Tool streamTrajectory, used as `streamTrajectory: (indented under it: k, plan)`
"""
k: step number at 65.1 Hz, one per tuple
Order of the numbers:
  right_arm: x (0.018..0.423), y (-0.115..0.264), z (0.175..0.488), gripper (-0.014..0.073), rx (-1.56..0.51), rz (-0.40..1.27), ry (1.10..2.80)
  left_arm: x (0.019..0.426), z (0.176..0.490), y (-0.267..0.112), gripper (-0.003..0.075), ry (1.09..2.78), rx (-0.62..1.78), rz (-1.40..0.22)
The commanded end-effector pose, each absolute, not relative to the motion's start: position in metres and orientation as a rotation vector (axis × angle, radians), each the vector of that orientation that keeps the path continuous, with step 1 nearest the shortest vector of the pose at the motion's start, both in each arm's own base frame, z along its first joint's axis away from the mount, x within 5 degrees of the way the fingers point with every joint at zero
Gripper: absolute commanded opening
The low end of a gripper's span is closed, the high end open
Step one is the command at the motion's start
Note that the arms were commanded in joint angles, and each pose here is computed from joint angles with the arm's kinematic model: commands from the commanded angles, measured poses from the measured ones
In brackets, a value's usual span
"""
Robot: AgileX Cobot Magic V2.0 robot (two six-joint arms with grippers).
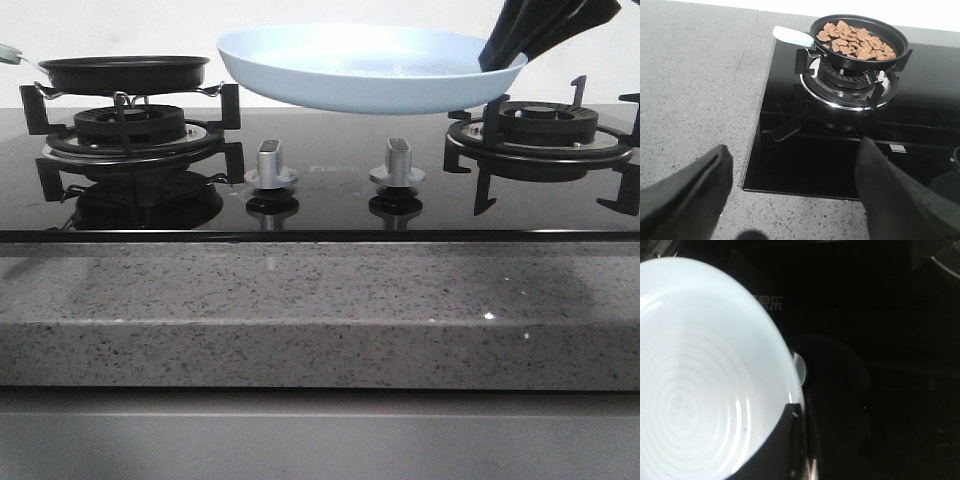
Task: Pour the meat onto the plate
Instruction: 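Lift the light blue plate with the right gripper and hold it above the stove, then grasp the pale green handle of the black frying pan with the left gripper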
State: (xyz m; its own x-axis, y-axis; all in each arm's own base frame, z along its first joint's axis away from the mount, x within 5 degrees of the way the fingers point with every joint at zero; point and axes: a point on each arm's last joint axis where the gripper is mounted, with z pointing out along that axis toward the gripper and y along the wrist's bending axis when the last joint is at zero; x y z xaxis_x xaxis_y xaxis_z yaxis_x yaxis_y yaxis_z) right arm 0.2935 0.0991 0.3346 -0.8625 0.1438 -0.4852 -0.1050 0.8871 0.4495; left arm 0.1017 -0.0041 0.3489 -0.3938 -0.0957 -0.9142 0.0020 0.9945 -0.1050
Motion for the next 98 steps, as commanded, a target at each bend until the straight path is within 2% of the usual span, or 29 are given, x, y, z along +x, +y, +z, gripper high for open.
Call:
streamTrajectory:
  k: [1, 36, 47, 61, 74, 81, 92, 98]
  plan:
    - [0.290, 0.098, 0.358, -0.0069, 0.048, 0.687, 2.415, 0.105, 0.363, -0.005, 0.0513, 1.883, -0.061, -0.118]
    - [0.290, 0.098, 0.358, -0.0069, 0.048, 0.687, 2.415, 0.110, 0.369, -0.004, 0.0513, 1.836, -0.057, -0.105]
    - [0.290, 0.098, 0.358, -0.0069, 0.048, 0.687, 2.415, 0.132, 0.377, -0.002, 0.0514, 1.987, -0.030, -0.030]
    - [0.290, 0.098, 0.358, -0.0069, 0.048, 0.687, 2.415, 0.174, 0.386, -0.003, 0.0515, 2.150, -0.039, -0.042]
    - [0.290, 0.098, 0.358, -0.0069, 0.048, 0.687, 2.415, 0.221, 0.387, -0.010, 0.0515, 2.206, -0.020, -0.199]
    - [0.290, 0.098, 0.358, -0.0069, 0.048, 0.687, 2.415, 0.243, 0.386, -0.001, 0.0515, 2.198, -0.059, -0.278]
    - [0.290, 0.098, 0.358, -0.0069, 0.048, 0.687, 2.415, 0.268, 0.384, 0.022, 0.0522, 2.117, -0.177, -0.462]
    - [0.290, 0.098, 0.358, -0.0069, 0.048, 0.687, 2.415, 0.282, 0.380, 0.034, 0.0553, 2.041, -0.258, -0.594]
